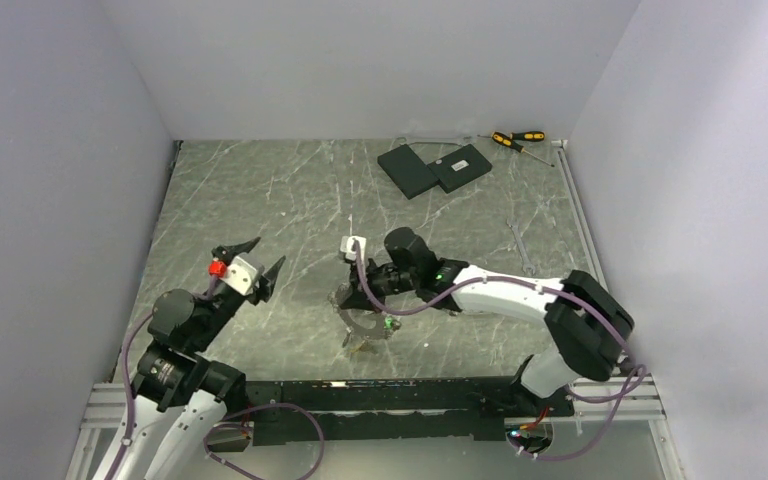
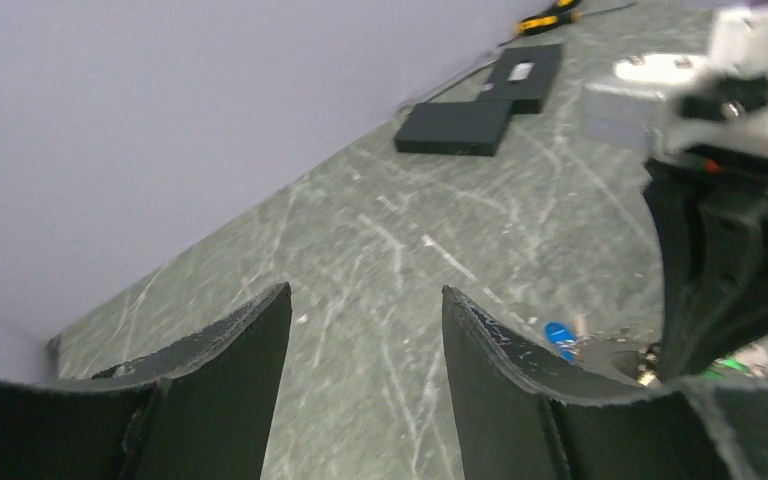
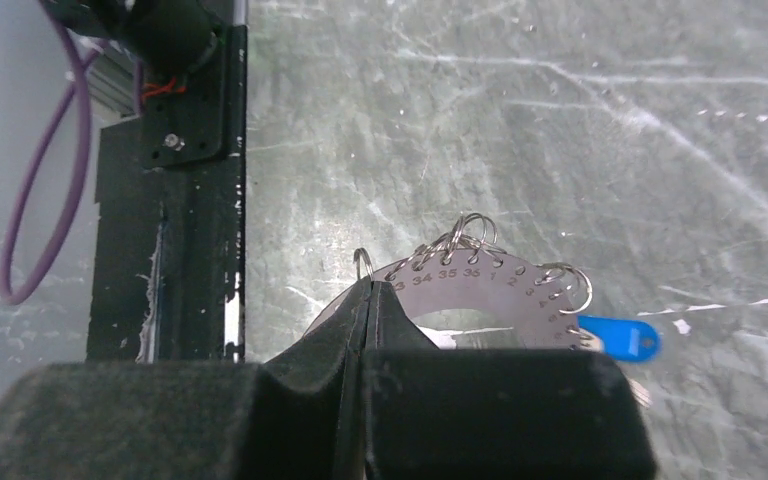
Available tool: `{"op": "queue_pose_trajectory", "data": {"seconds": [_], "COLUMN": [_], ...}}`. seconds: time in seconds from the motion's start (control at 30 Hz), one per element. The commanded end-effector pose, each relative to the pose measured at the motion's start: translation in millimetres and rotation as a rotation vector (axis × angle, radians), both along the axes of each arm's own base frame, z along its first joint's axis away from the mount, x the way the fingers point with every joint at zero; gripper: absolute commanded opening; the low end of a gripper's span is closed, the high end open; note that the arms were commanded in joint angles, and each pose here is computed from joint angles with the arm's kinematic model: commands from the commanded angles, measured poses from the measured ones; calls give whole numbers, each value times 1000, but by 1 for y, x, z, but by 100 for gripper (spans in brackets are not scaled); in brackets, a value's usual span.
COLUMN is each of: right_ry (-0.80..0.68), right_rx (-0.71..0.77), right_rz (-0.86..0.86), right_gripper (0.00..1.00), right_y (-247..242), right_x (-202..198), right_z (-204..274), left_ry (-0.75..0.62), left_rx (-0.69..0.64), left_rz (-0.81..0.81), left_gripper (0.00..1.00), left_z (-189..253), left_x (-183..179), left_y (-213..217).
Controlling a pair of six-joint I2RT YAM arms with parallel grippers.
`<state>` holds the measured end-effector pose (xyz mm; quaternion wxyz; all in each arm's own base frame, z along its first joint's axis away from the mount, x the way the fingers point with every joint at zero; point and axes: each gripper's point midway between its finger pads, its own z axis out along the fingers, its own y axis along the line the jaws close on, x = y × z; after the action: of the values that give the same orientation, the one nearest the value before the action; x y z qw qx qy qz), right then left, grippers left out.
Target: Put the keys on the keyring
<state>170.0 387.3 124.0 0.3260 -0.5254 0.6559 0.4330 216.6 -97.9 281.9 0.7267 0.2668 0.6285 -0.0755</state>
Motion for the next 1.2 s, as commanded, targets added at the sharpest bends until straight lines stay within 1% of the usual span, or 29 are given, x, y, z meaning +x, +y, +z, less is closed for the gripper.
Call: {"op": "queue_pose_trajectory", "data": {"seconds": [0.0, 0.07, 0.13, 0.17, 0.2, 0.27, 0.3, 0.37, 0.43, 0.57, 0.7, 0.77, 0.87, 1.03, 1.17], "right_ry": [-86, -89, -87, -85, -82, -82, -82, -82, -79, -66, -32, -34, -38, -34, -23], "right_rx": [166, 177, 187, 190, 191, 194, 194, 200, 211, 245, 276, 279, 286, 315, 321], "right_rz": [57, 50, 41, 36, 34, 28, 24, 17, 8, -18, -32, -36, -38, -33, -30], "right_gripper": [0, 0, 0, 0, 0, 0, 0, 0, 0, 0, 0, 0, 0, 0, 0], "right_y": [-5, -12, -17, -20, -21, -24, -25, -28, -32, -41, -47, -48, -50, -55, -56], "right_x": [0, 1, 3, 4, 4, 5, 5, 6, 7, 13, 15, 16, 17, 17, 16], "right_z": [46, 50, 53, 54, 54, 56, 57, 59, 61, 63, 66, 67, 70, 78, 76], "left_ry": [-67, -59, -30, -16, 27, 158, 251, 400, 517, 688, 814, 858, 946, 1015, 989], "left_rx": [-7, -1, -31, -75, -150, -338, -455, -606, -686, -806, -888, -900, -923, -979, -948], "left_rz": [-239, -318, -358, -354, -334, -266, -235, -159, -122, -137, -165, -191, -186, -280, -414], "left_gripper": [61, 59, 58, 57, 56, 55, 54, 56, 57, 59, 64, 66, 66, 58, 55], "left_z": [16, 15, 17, 24, 29, 30, 27, 13, -2, -21, -38, -46, -63, -71, -72], "left_x": [-22, -29, -33, -33, -31, -26, -24, -20, -20, -23, -22, -20, -14, -13, -21], "left_y": [-36, -47, -54, -54, -53, -49, -48, -45, -47, -61, -75, -83, -92, -109, -119]}}
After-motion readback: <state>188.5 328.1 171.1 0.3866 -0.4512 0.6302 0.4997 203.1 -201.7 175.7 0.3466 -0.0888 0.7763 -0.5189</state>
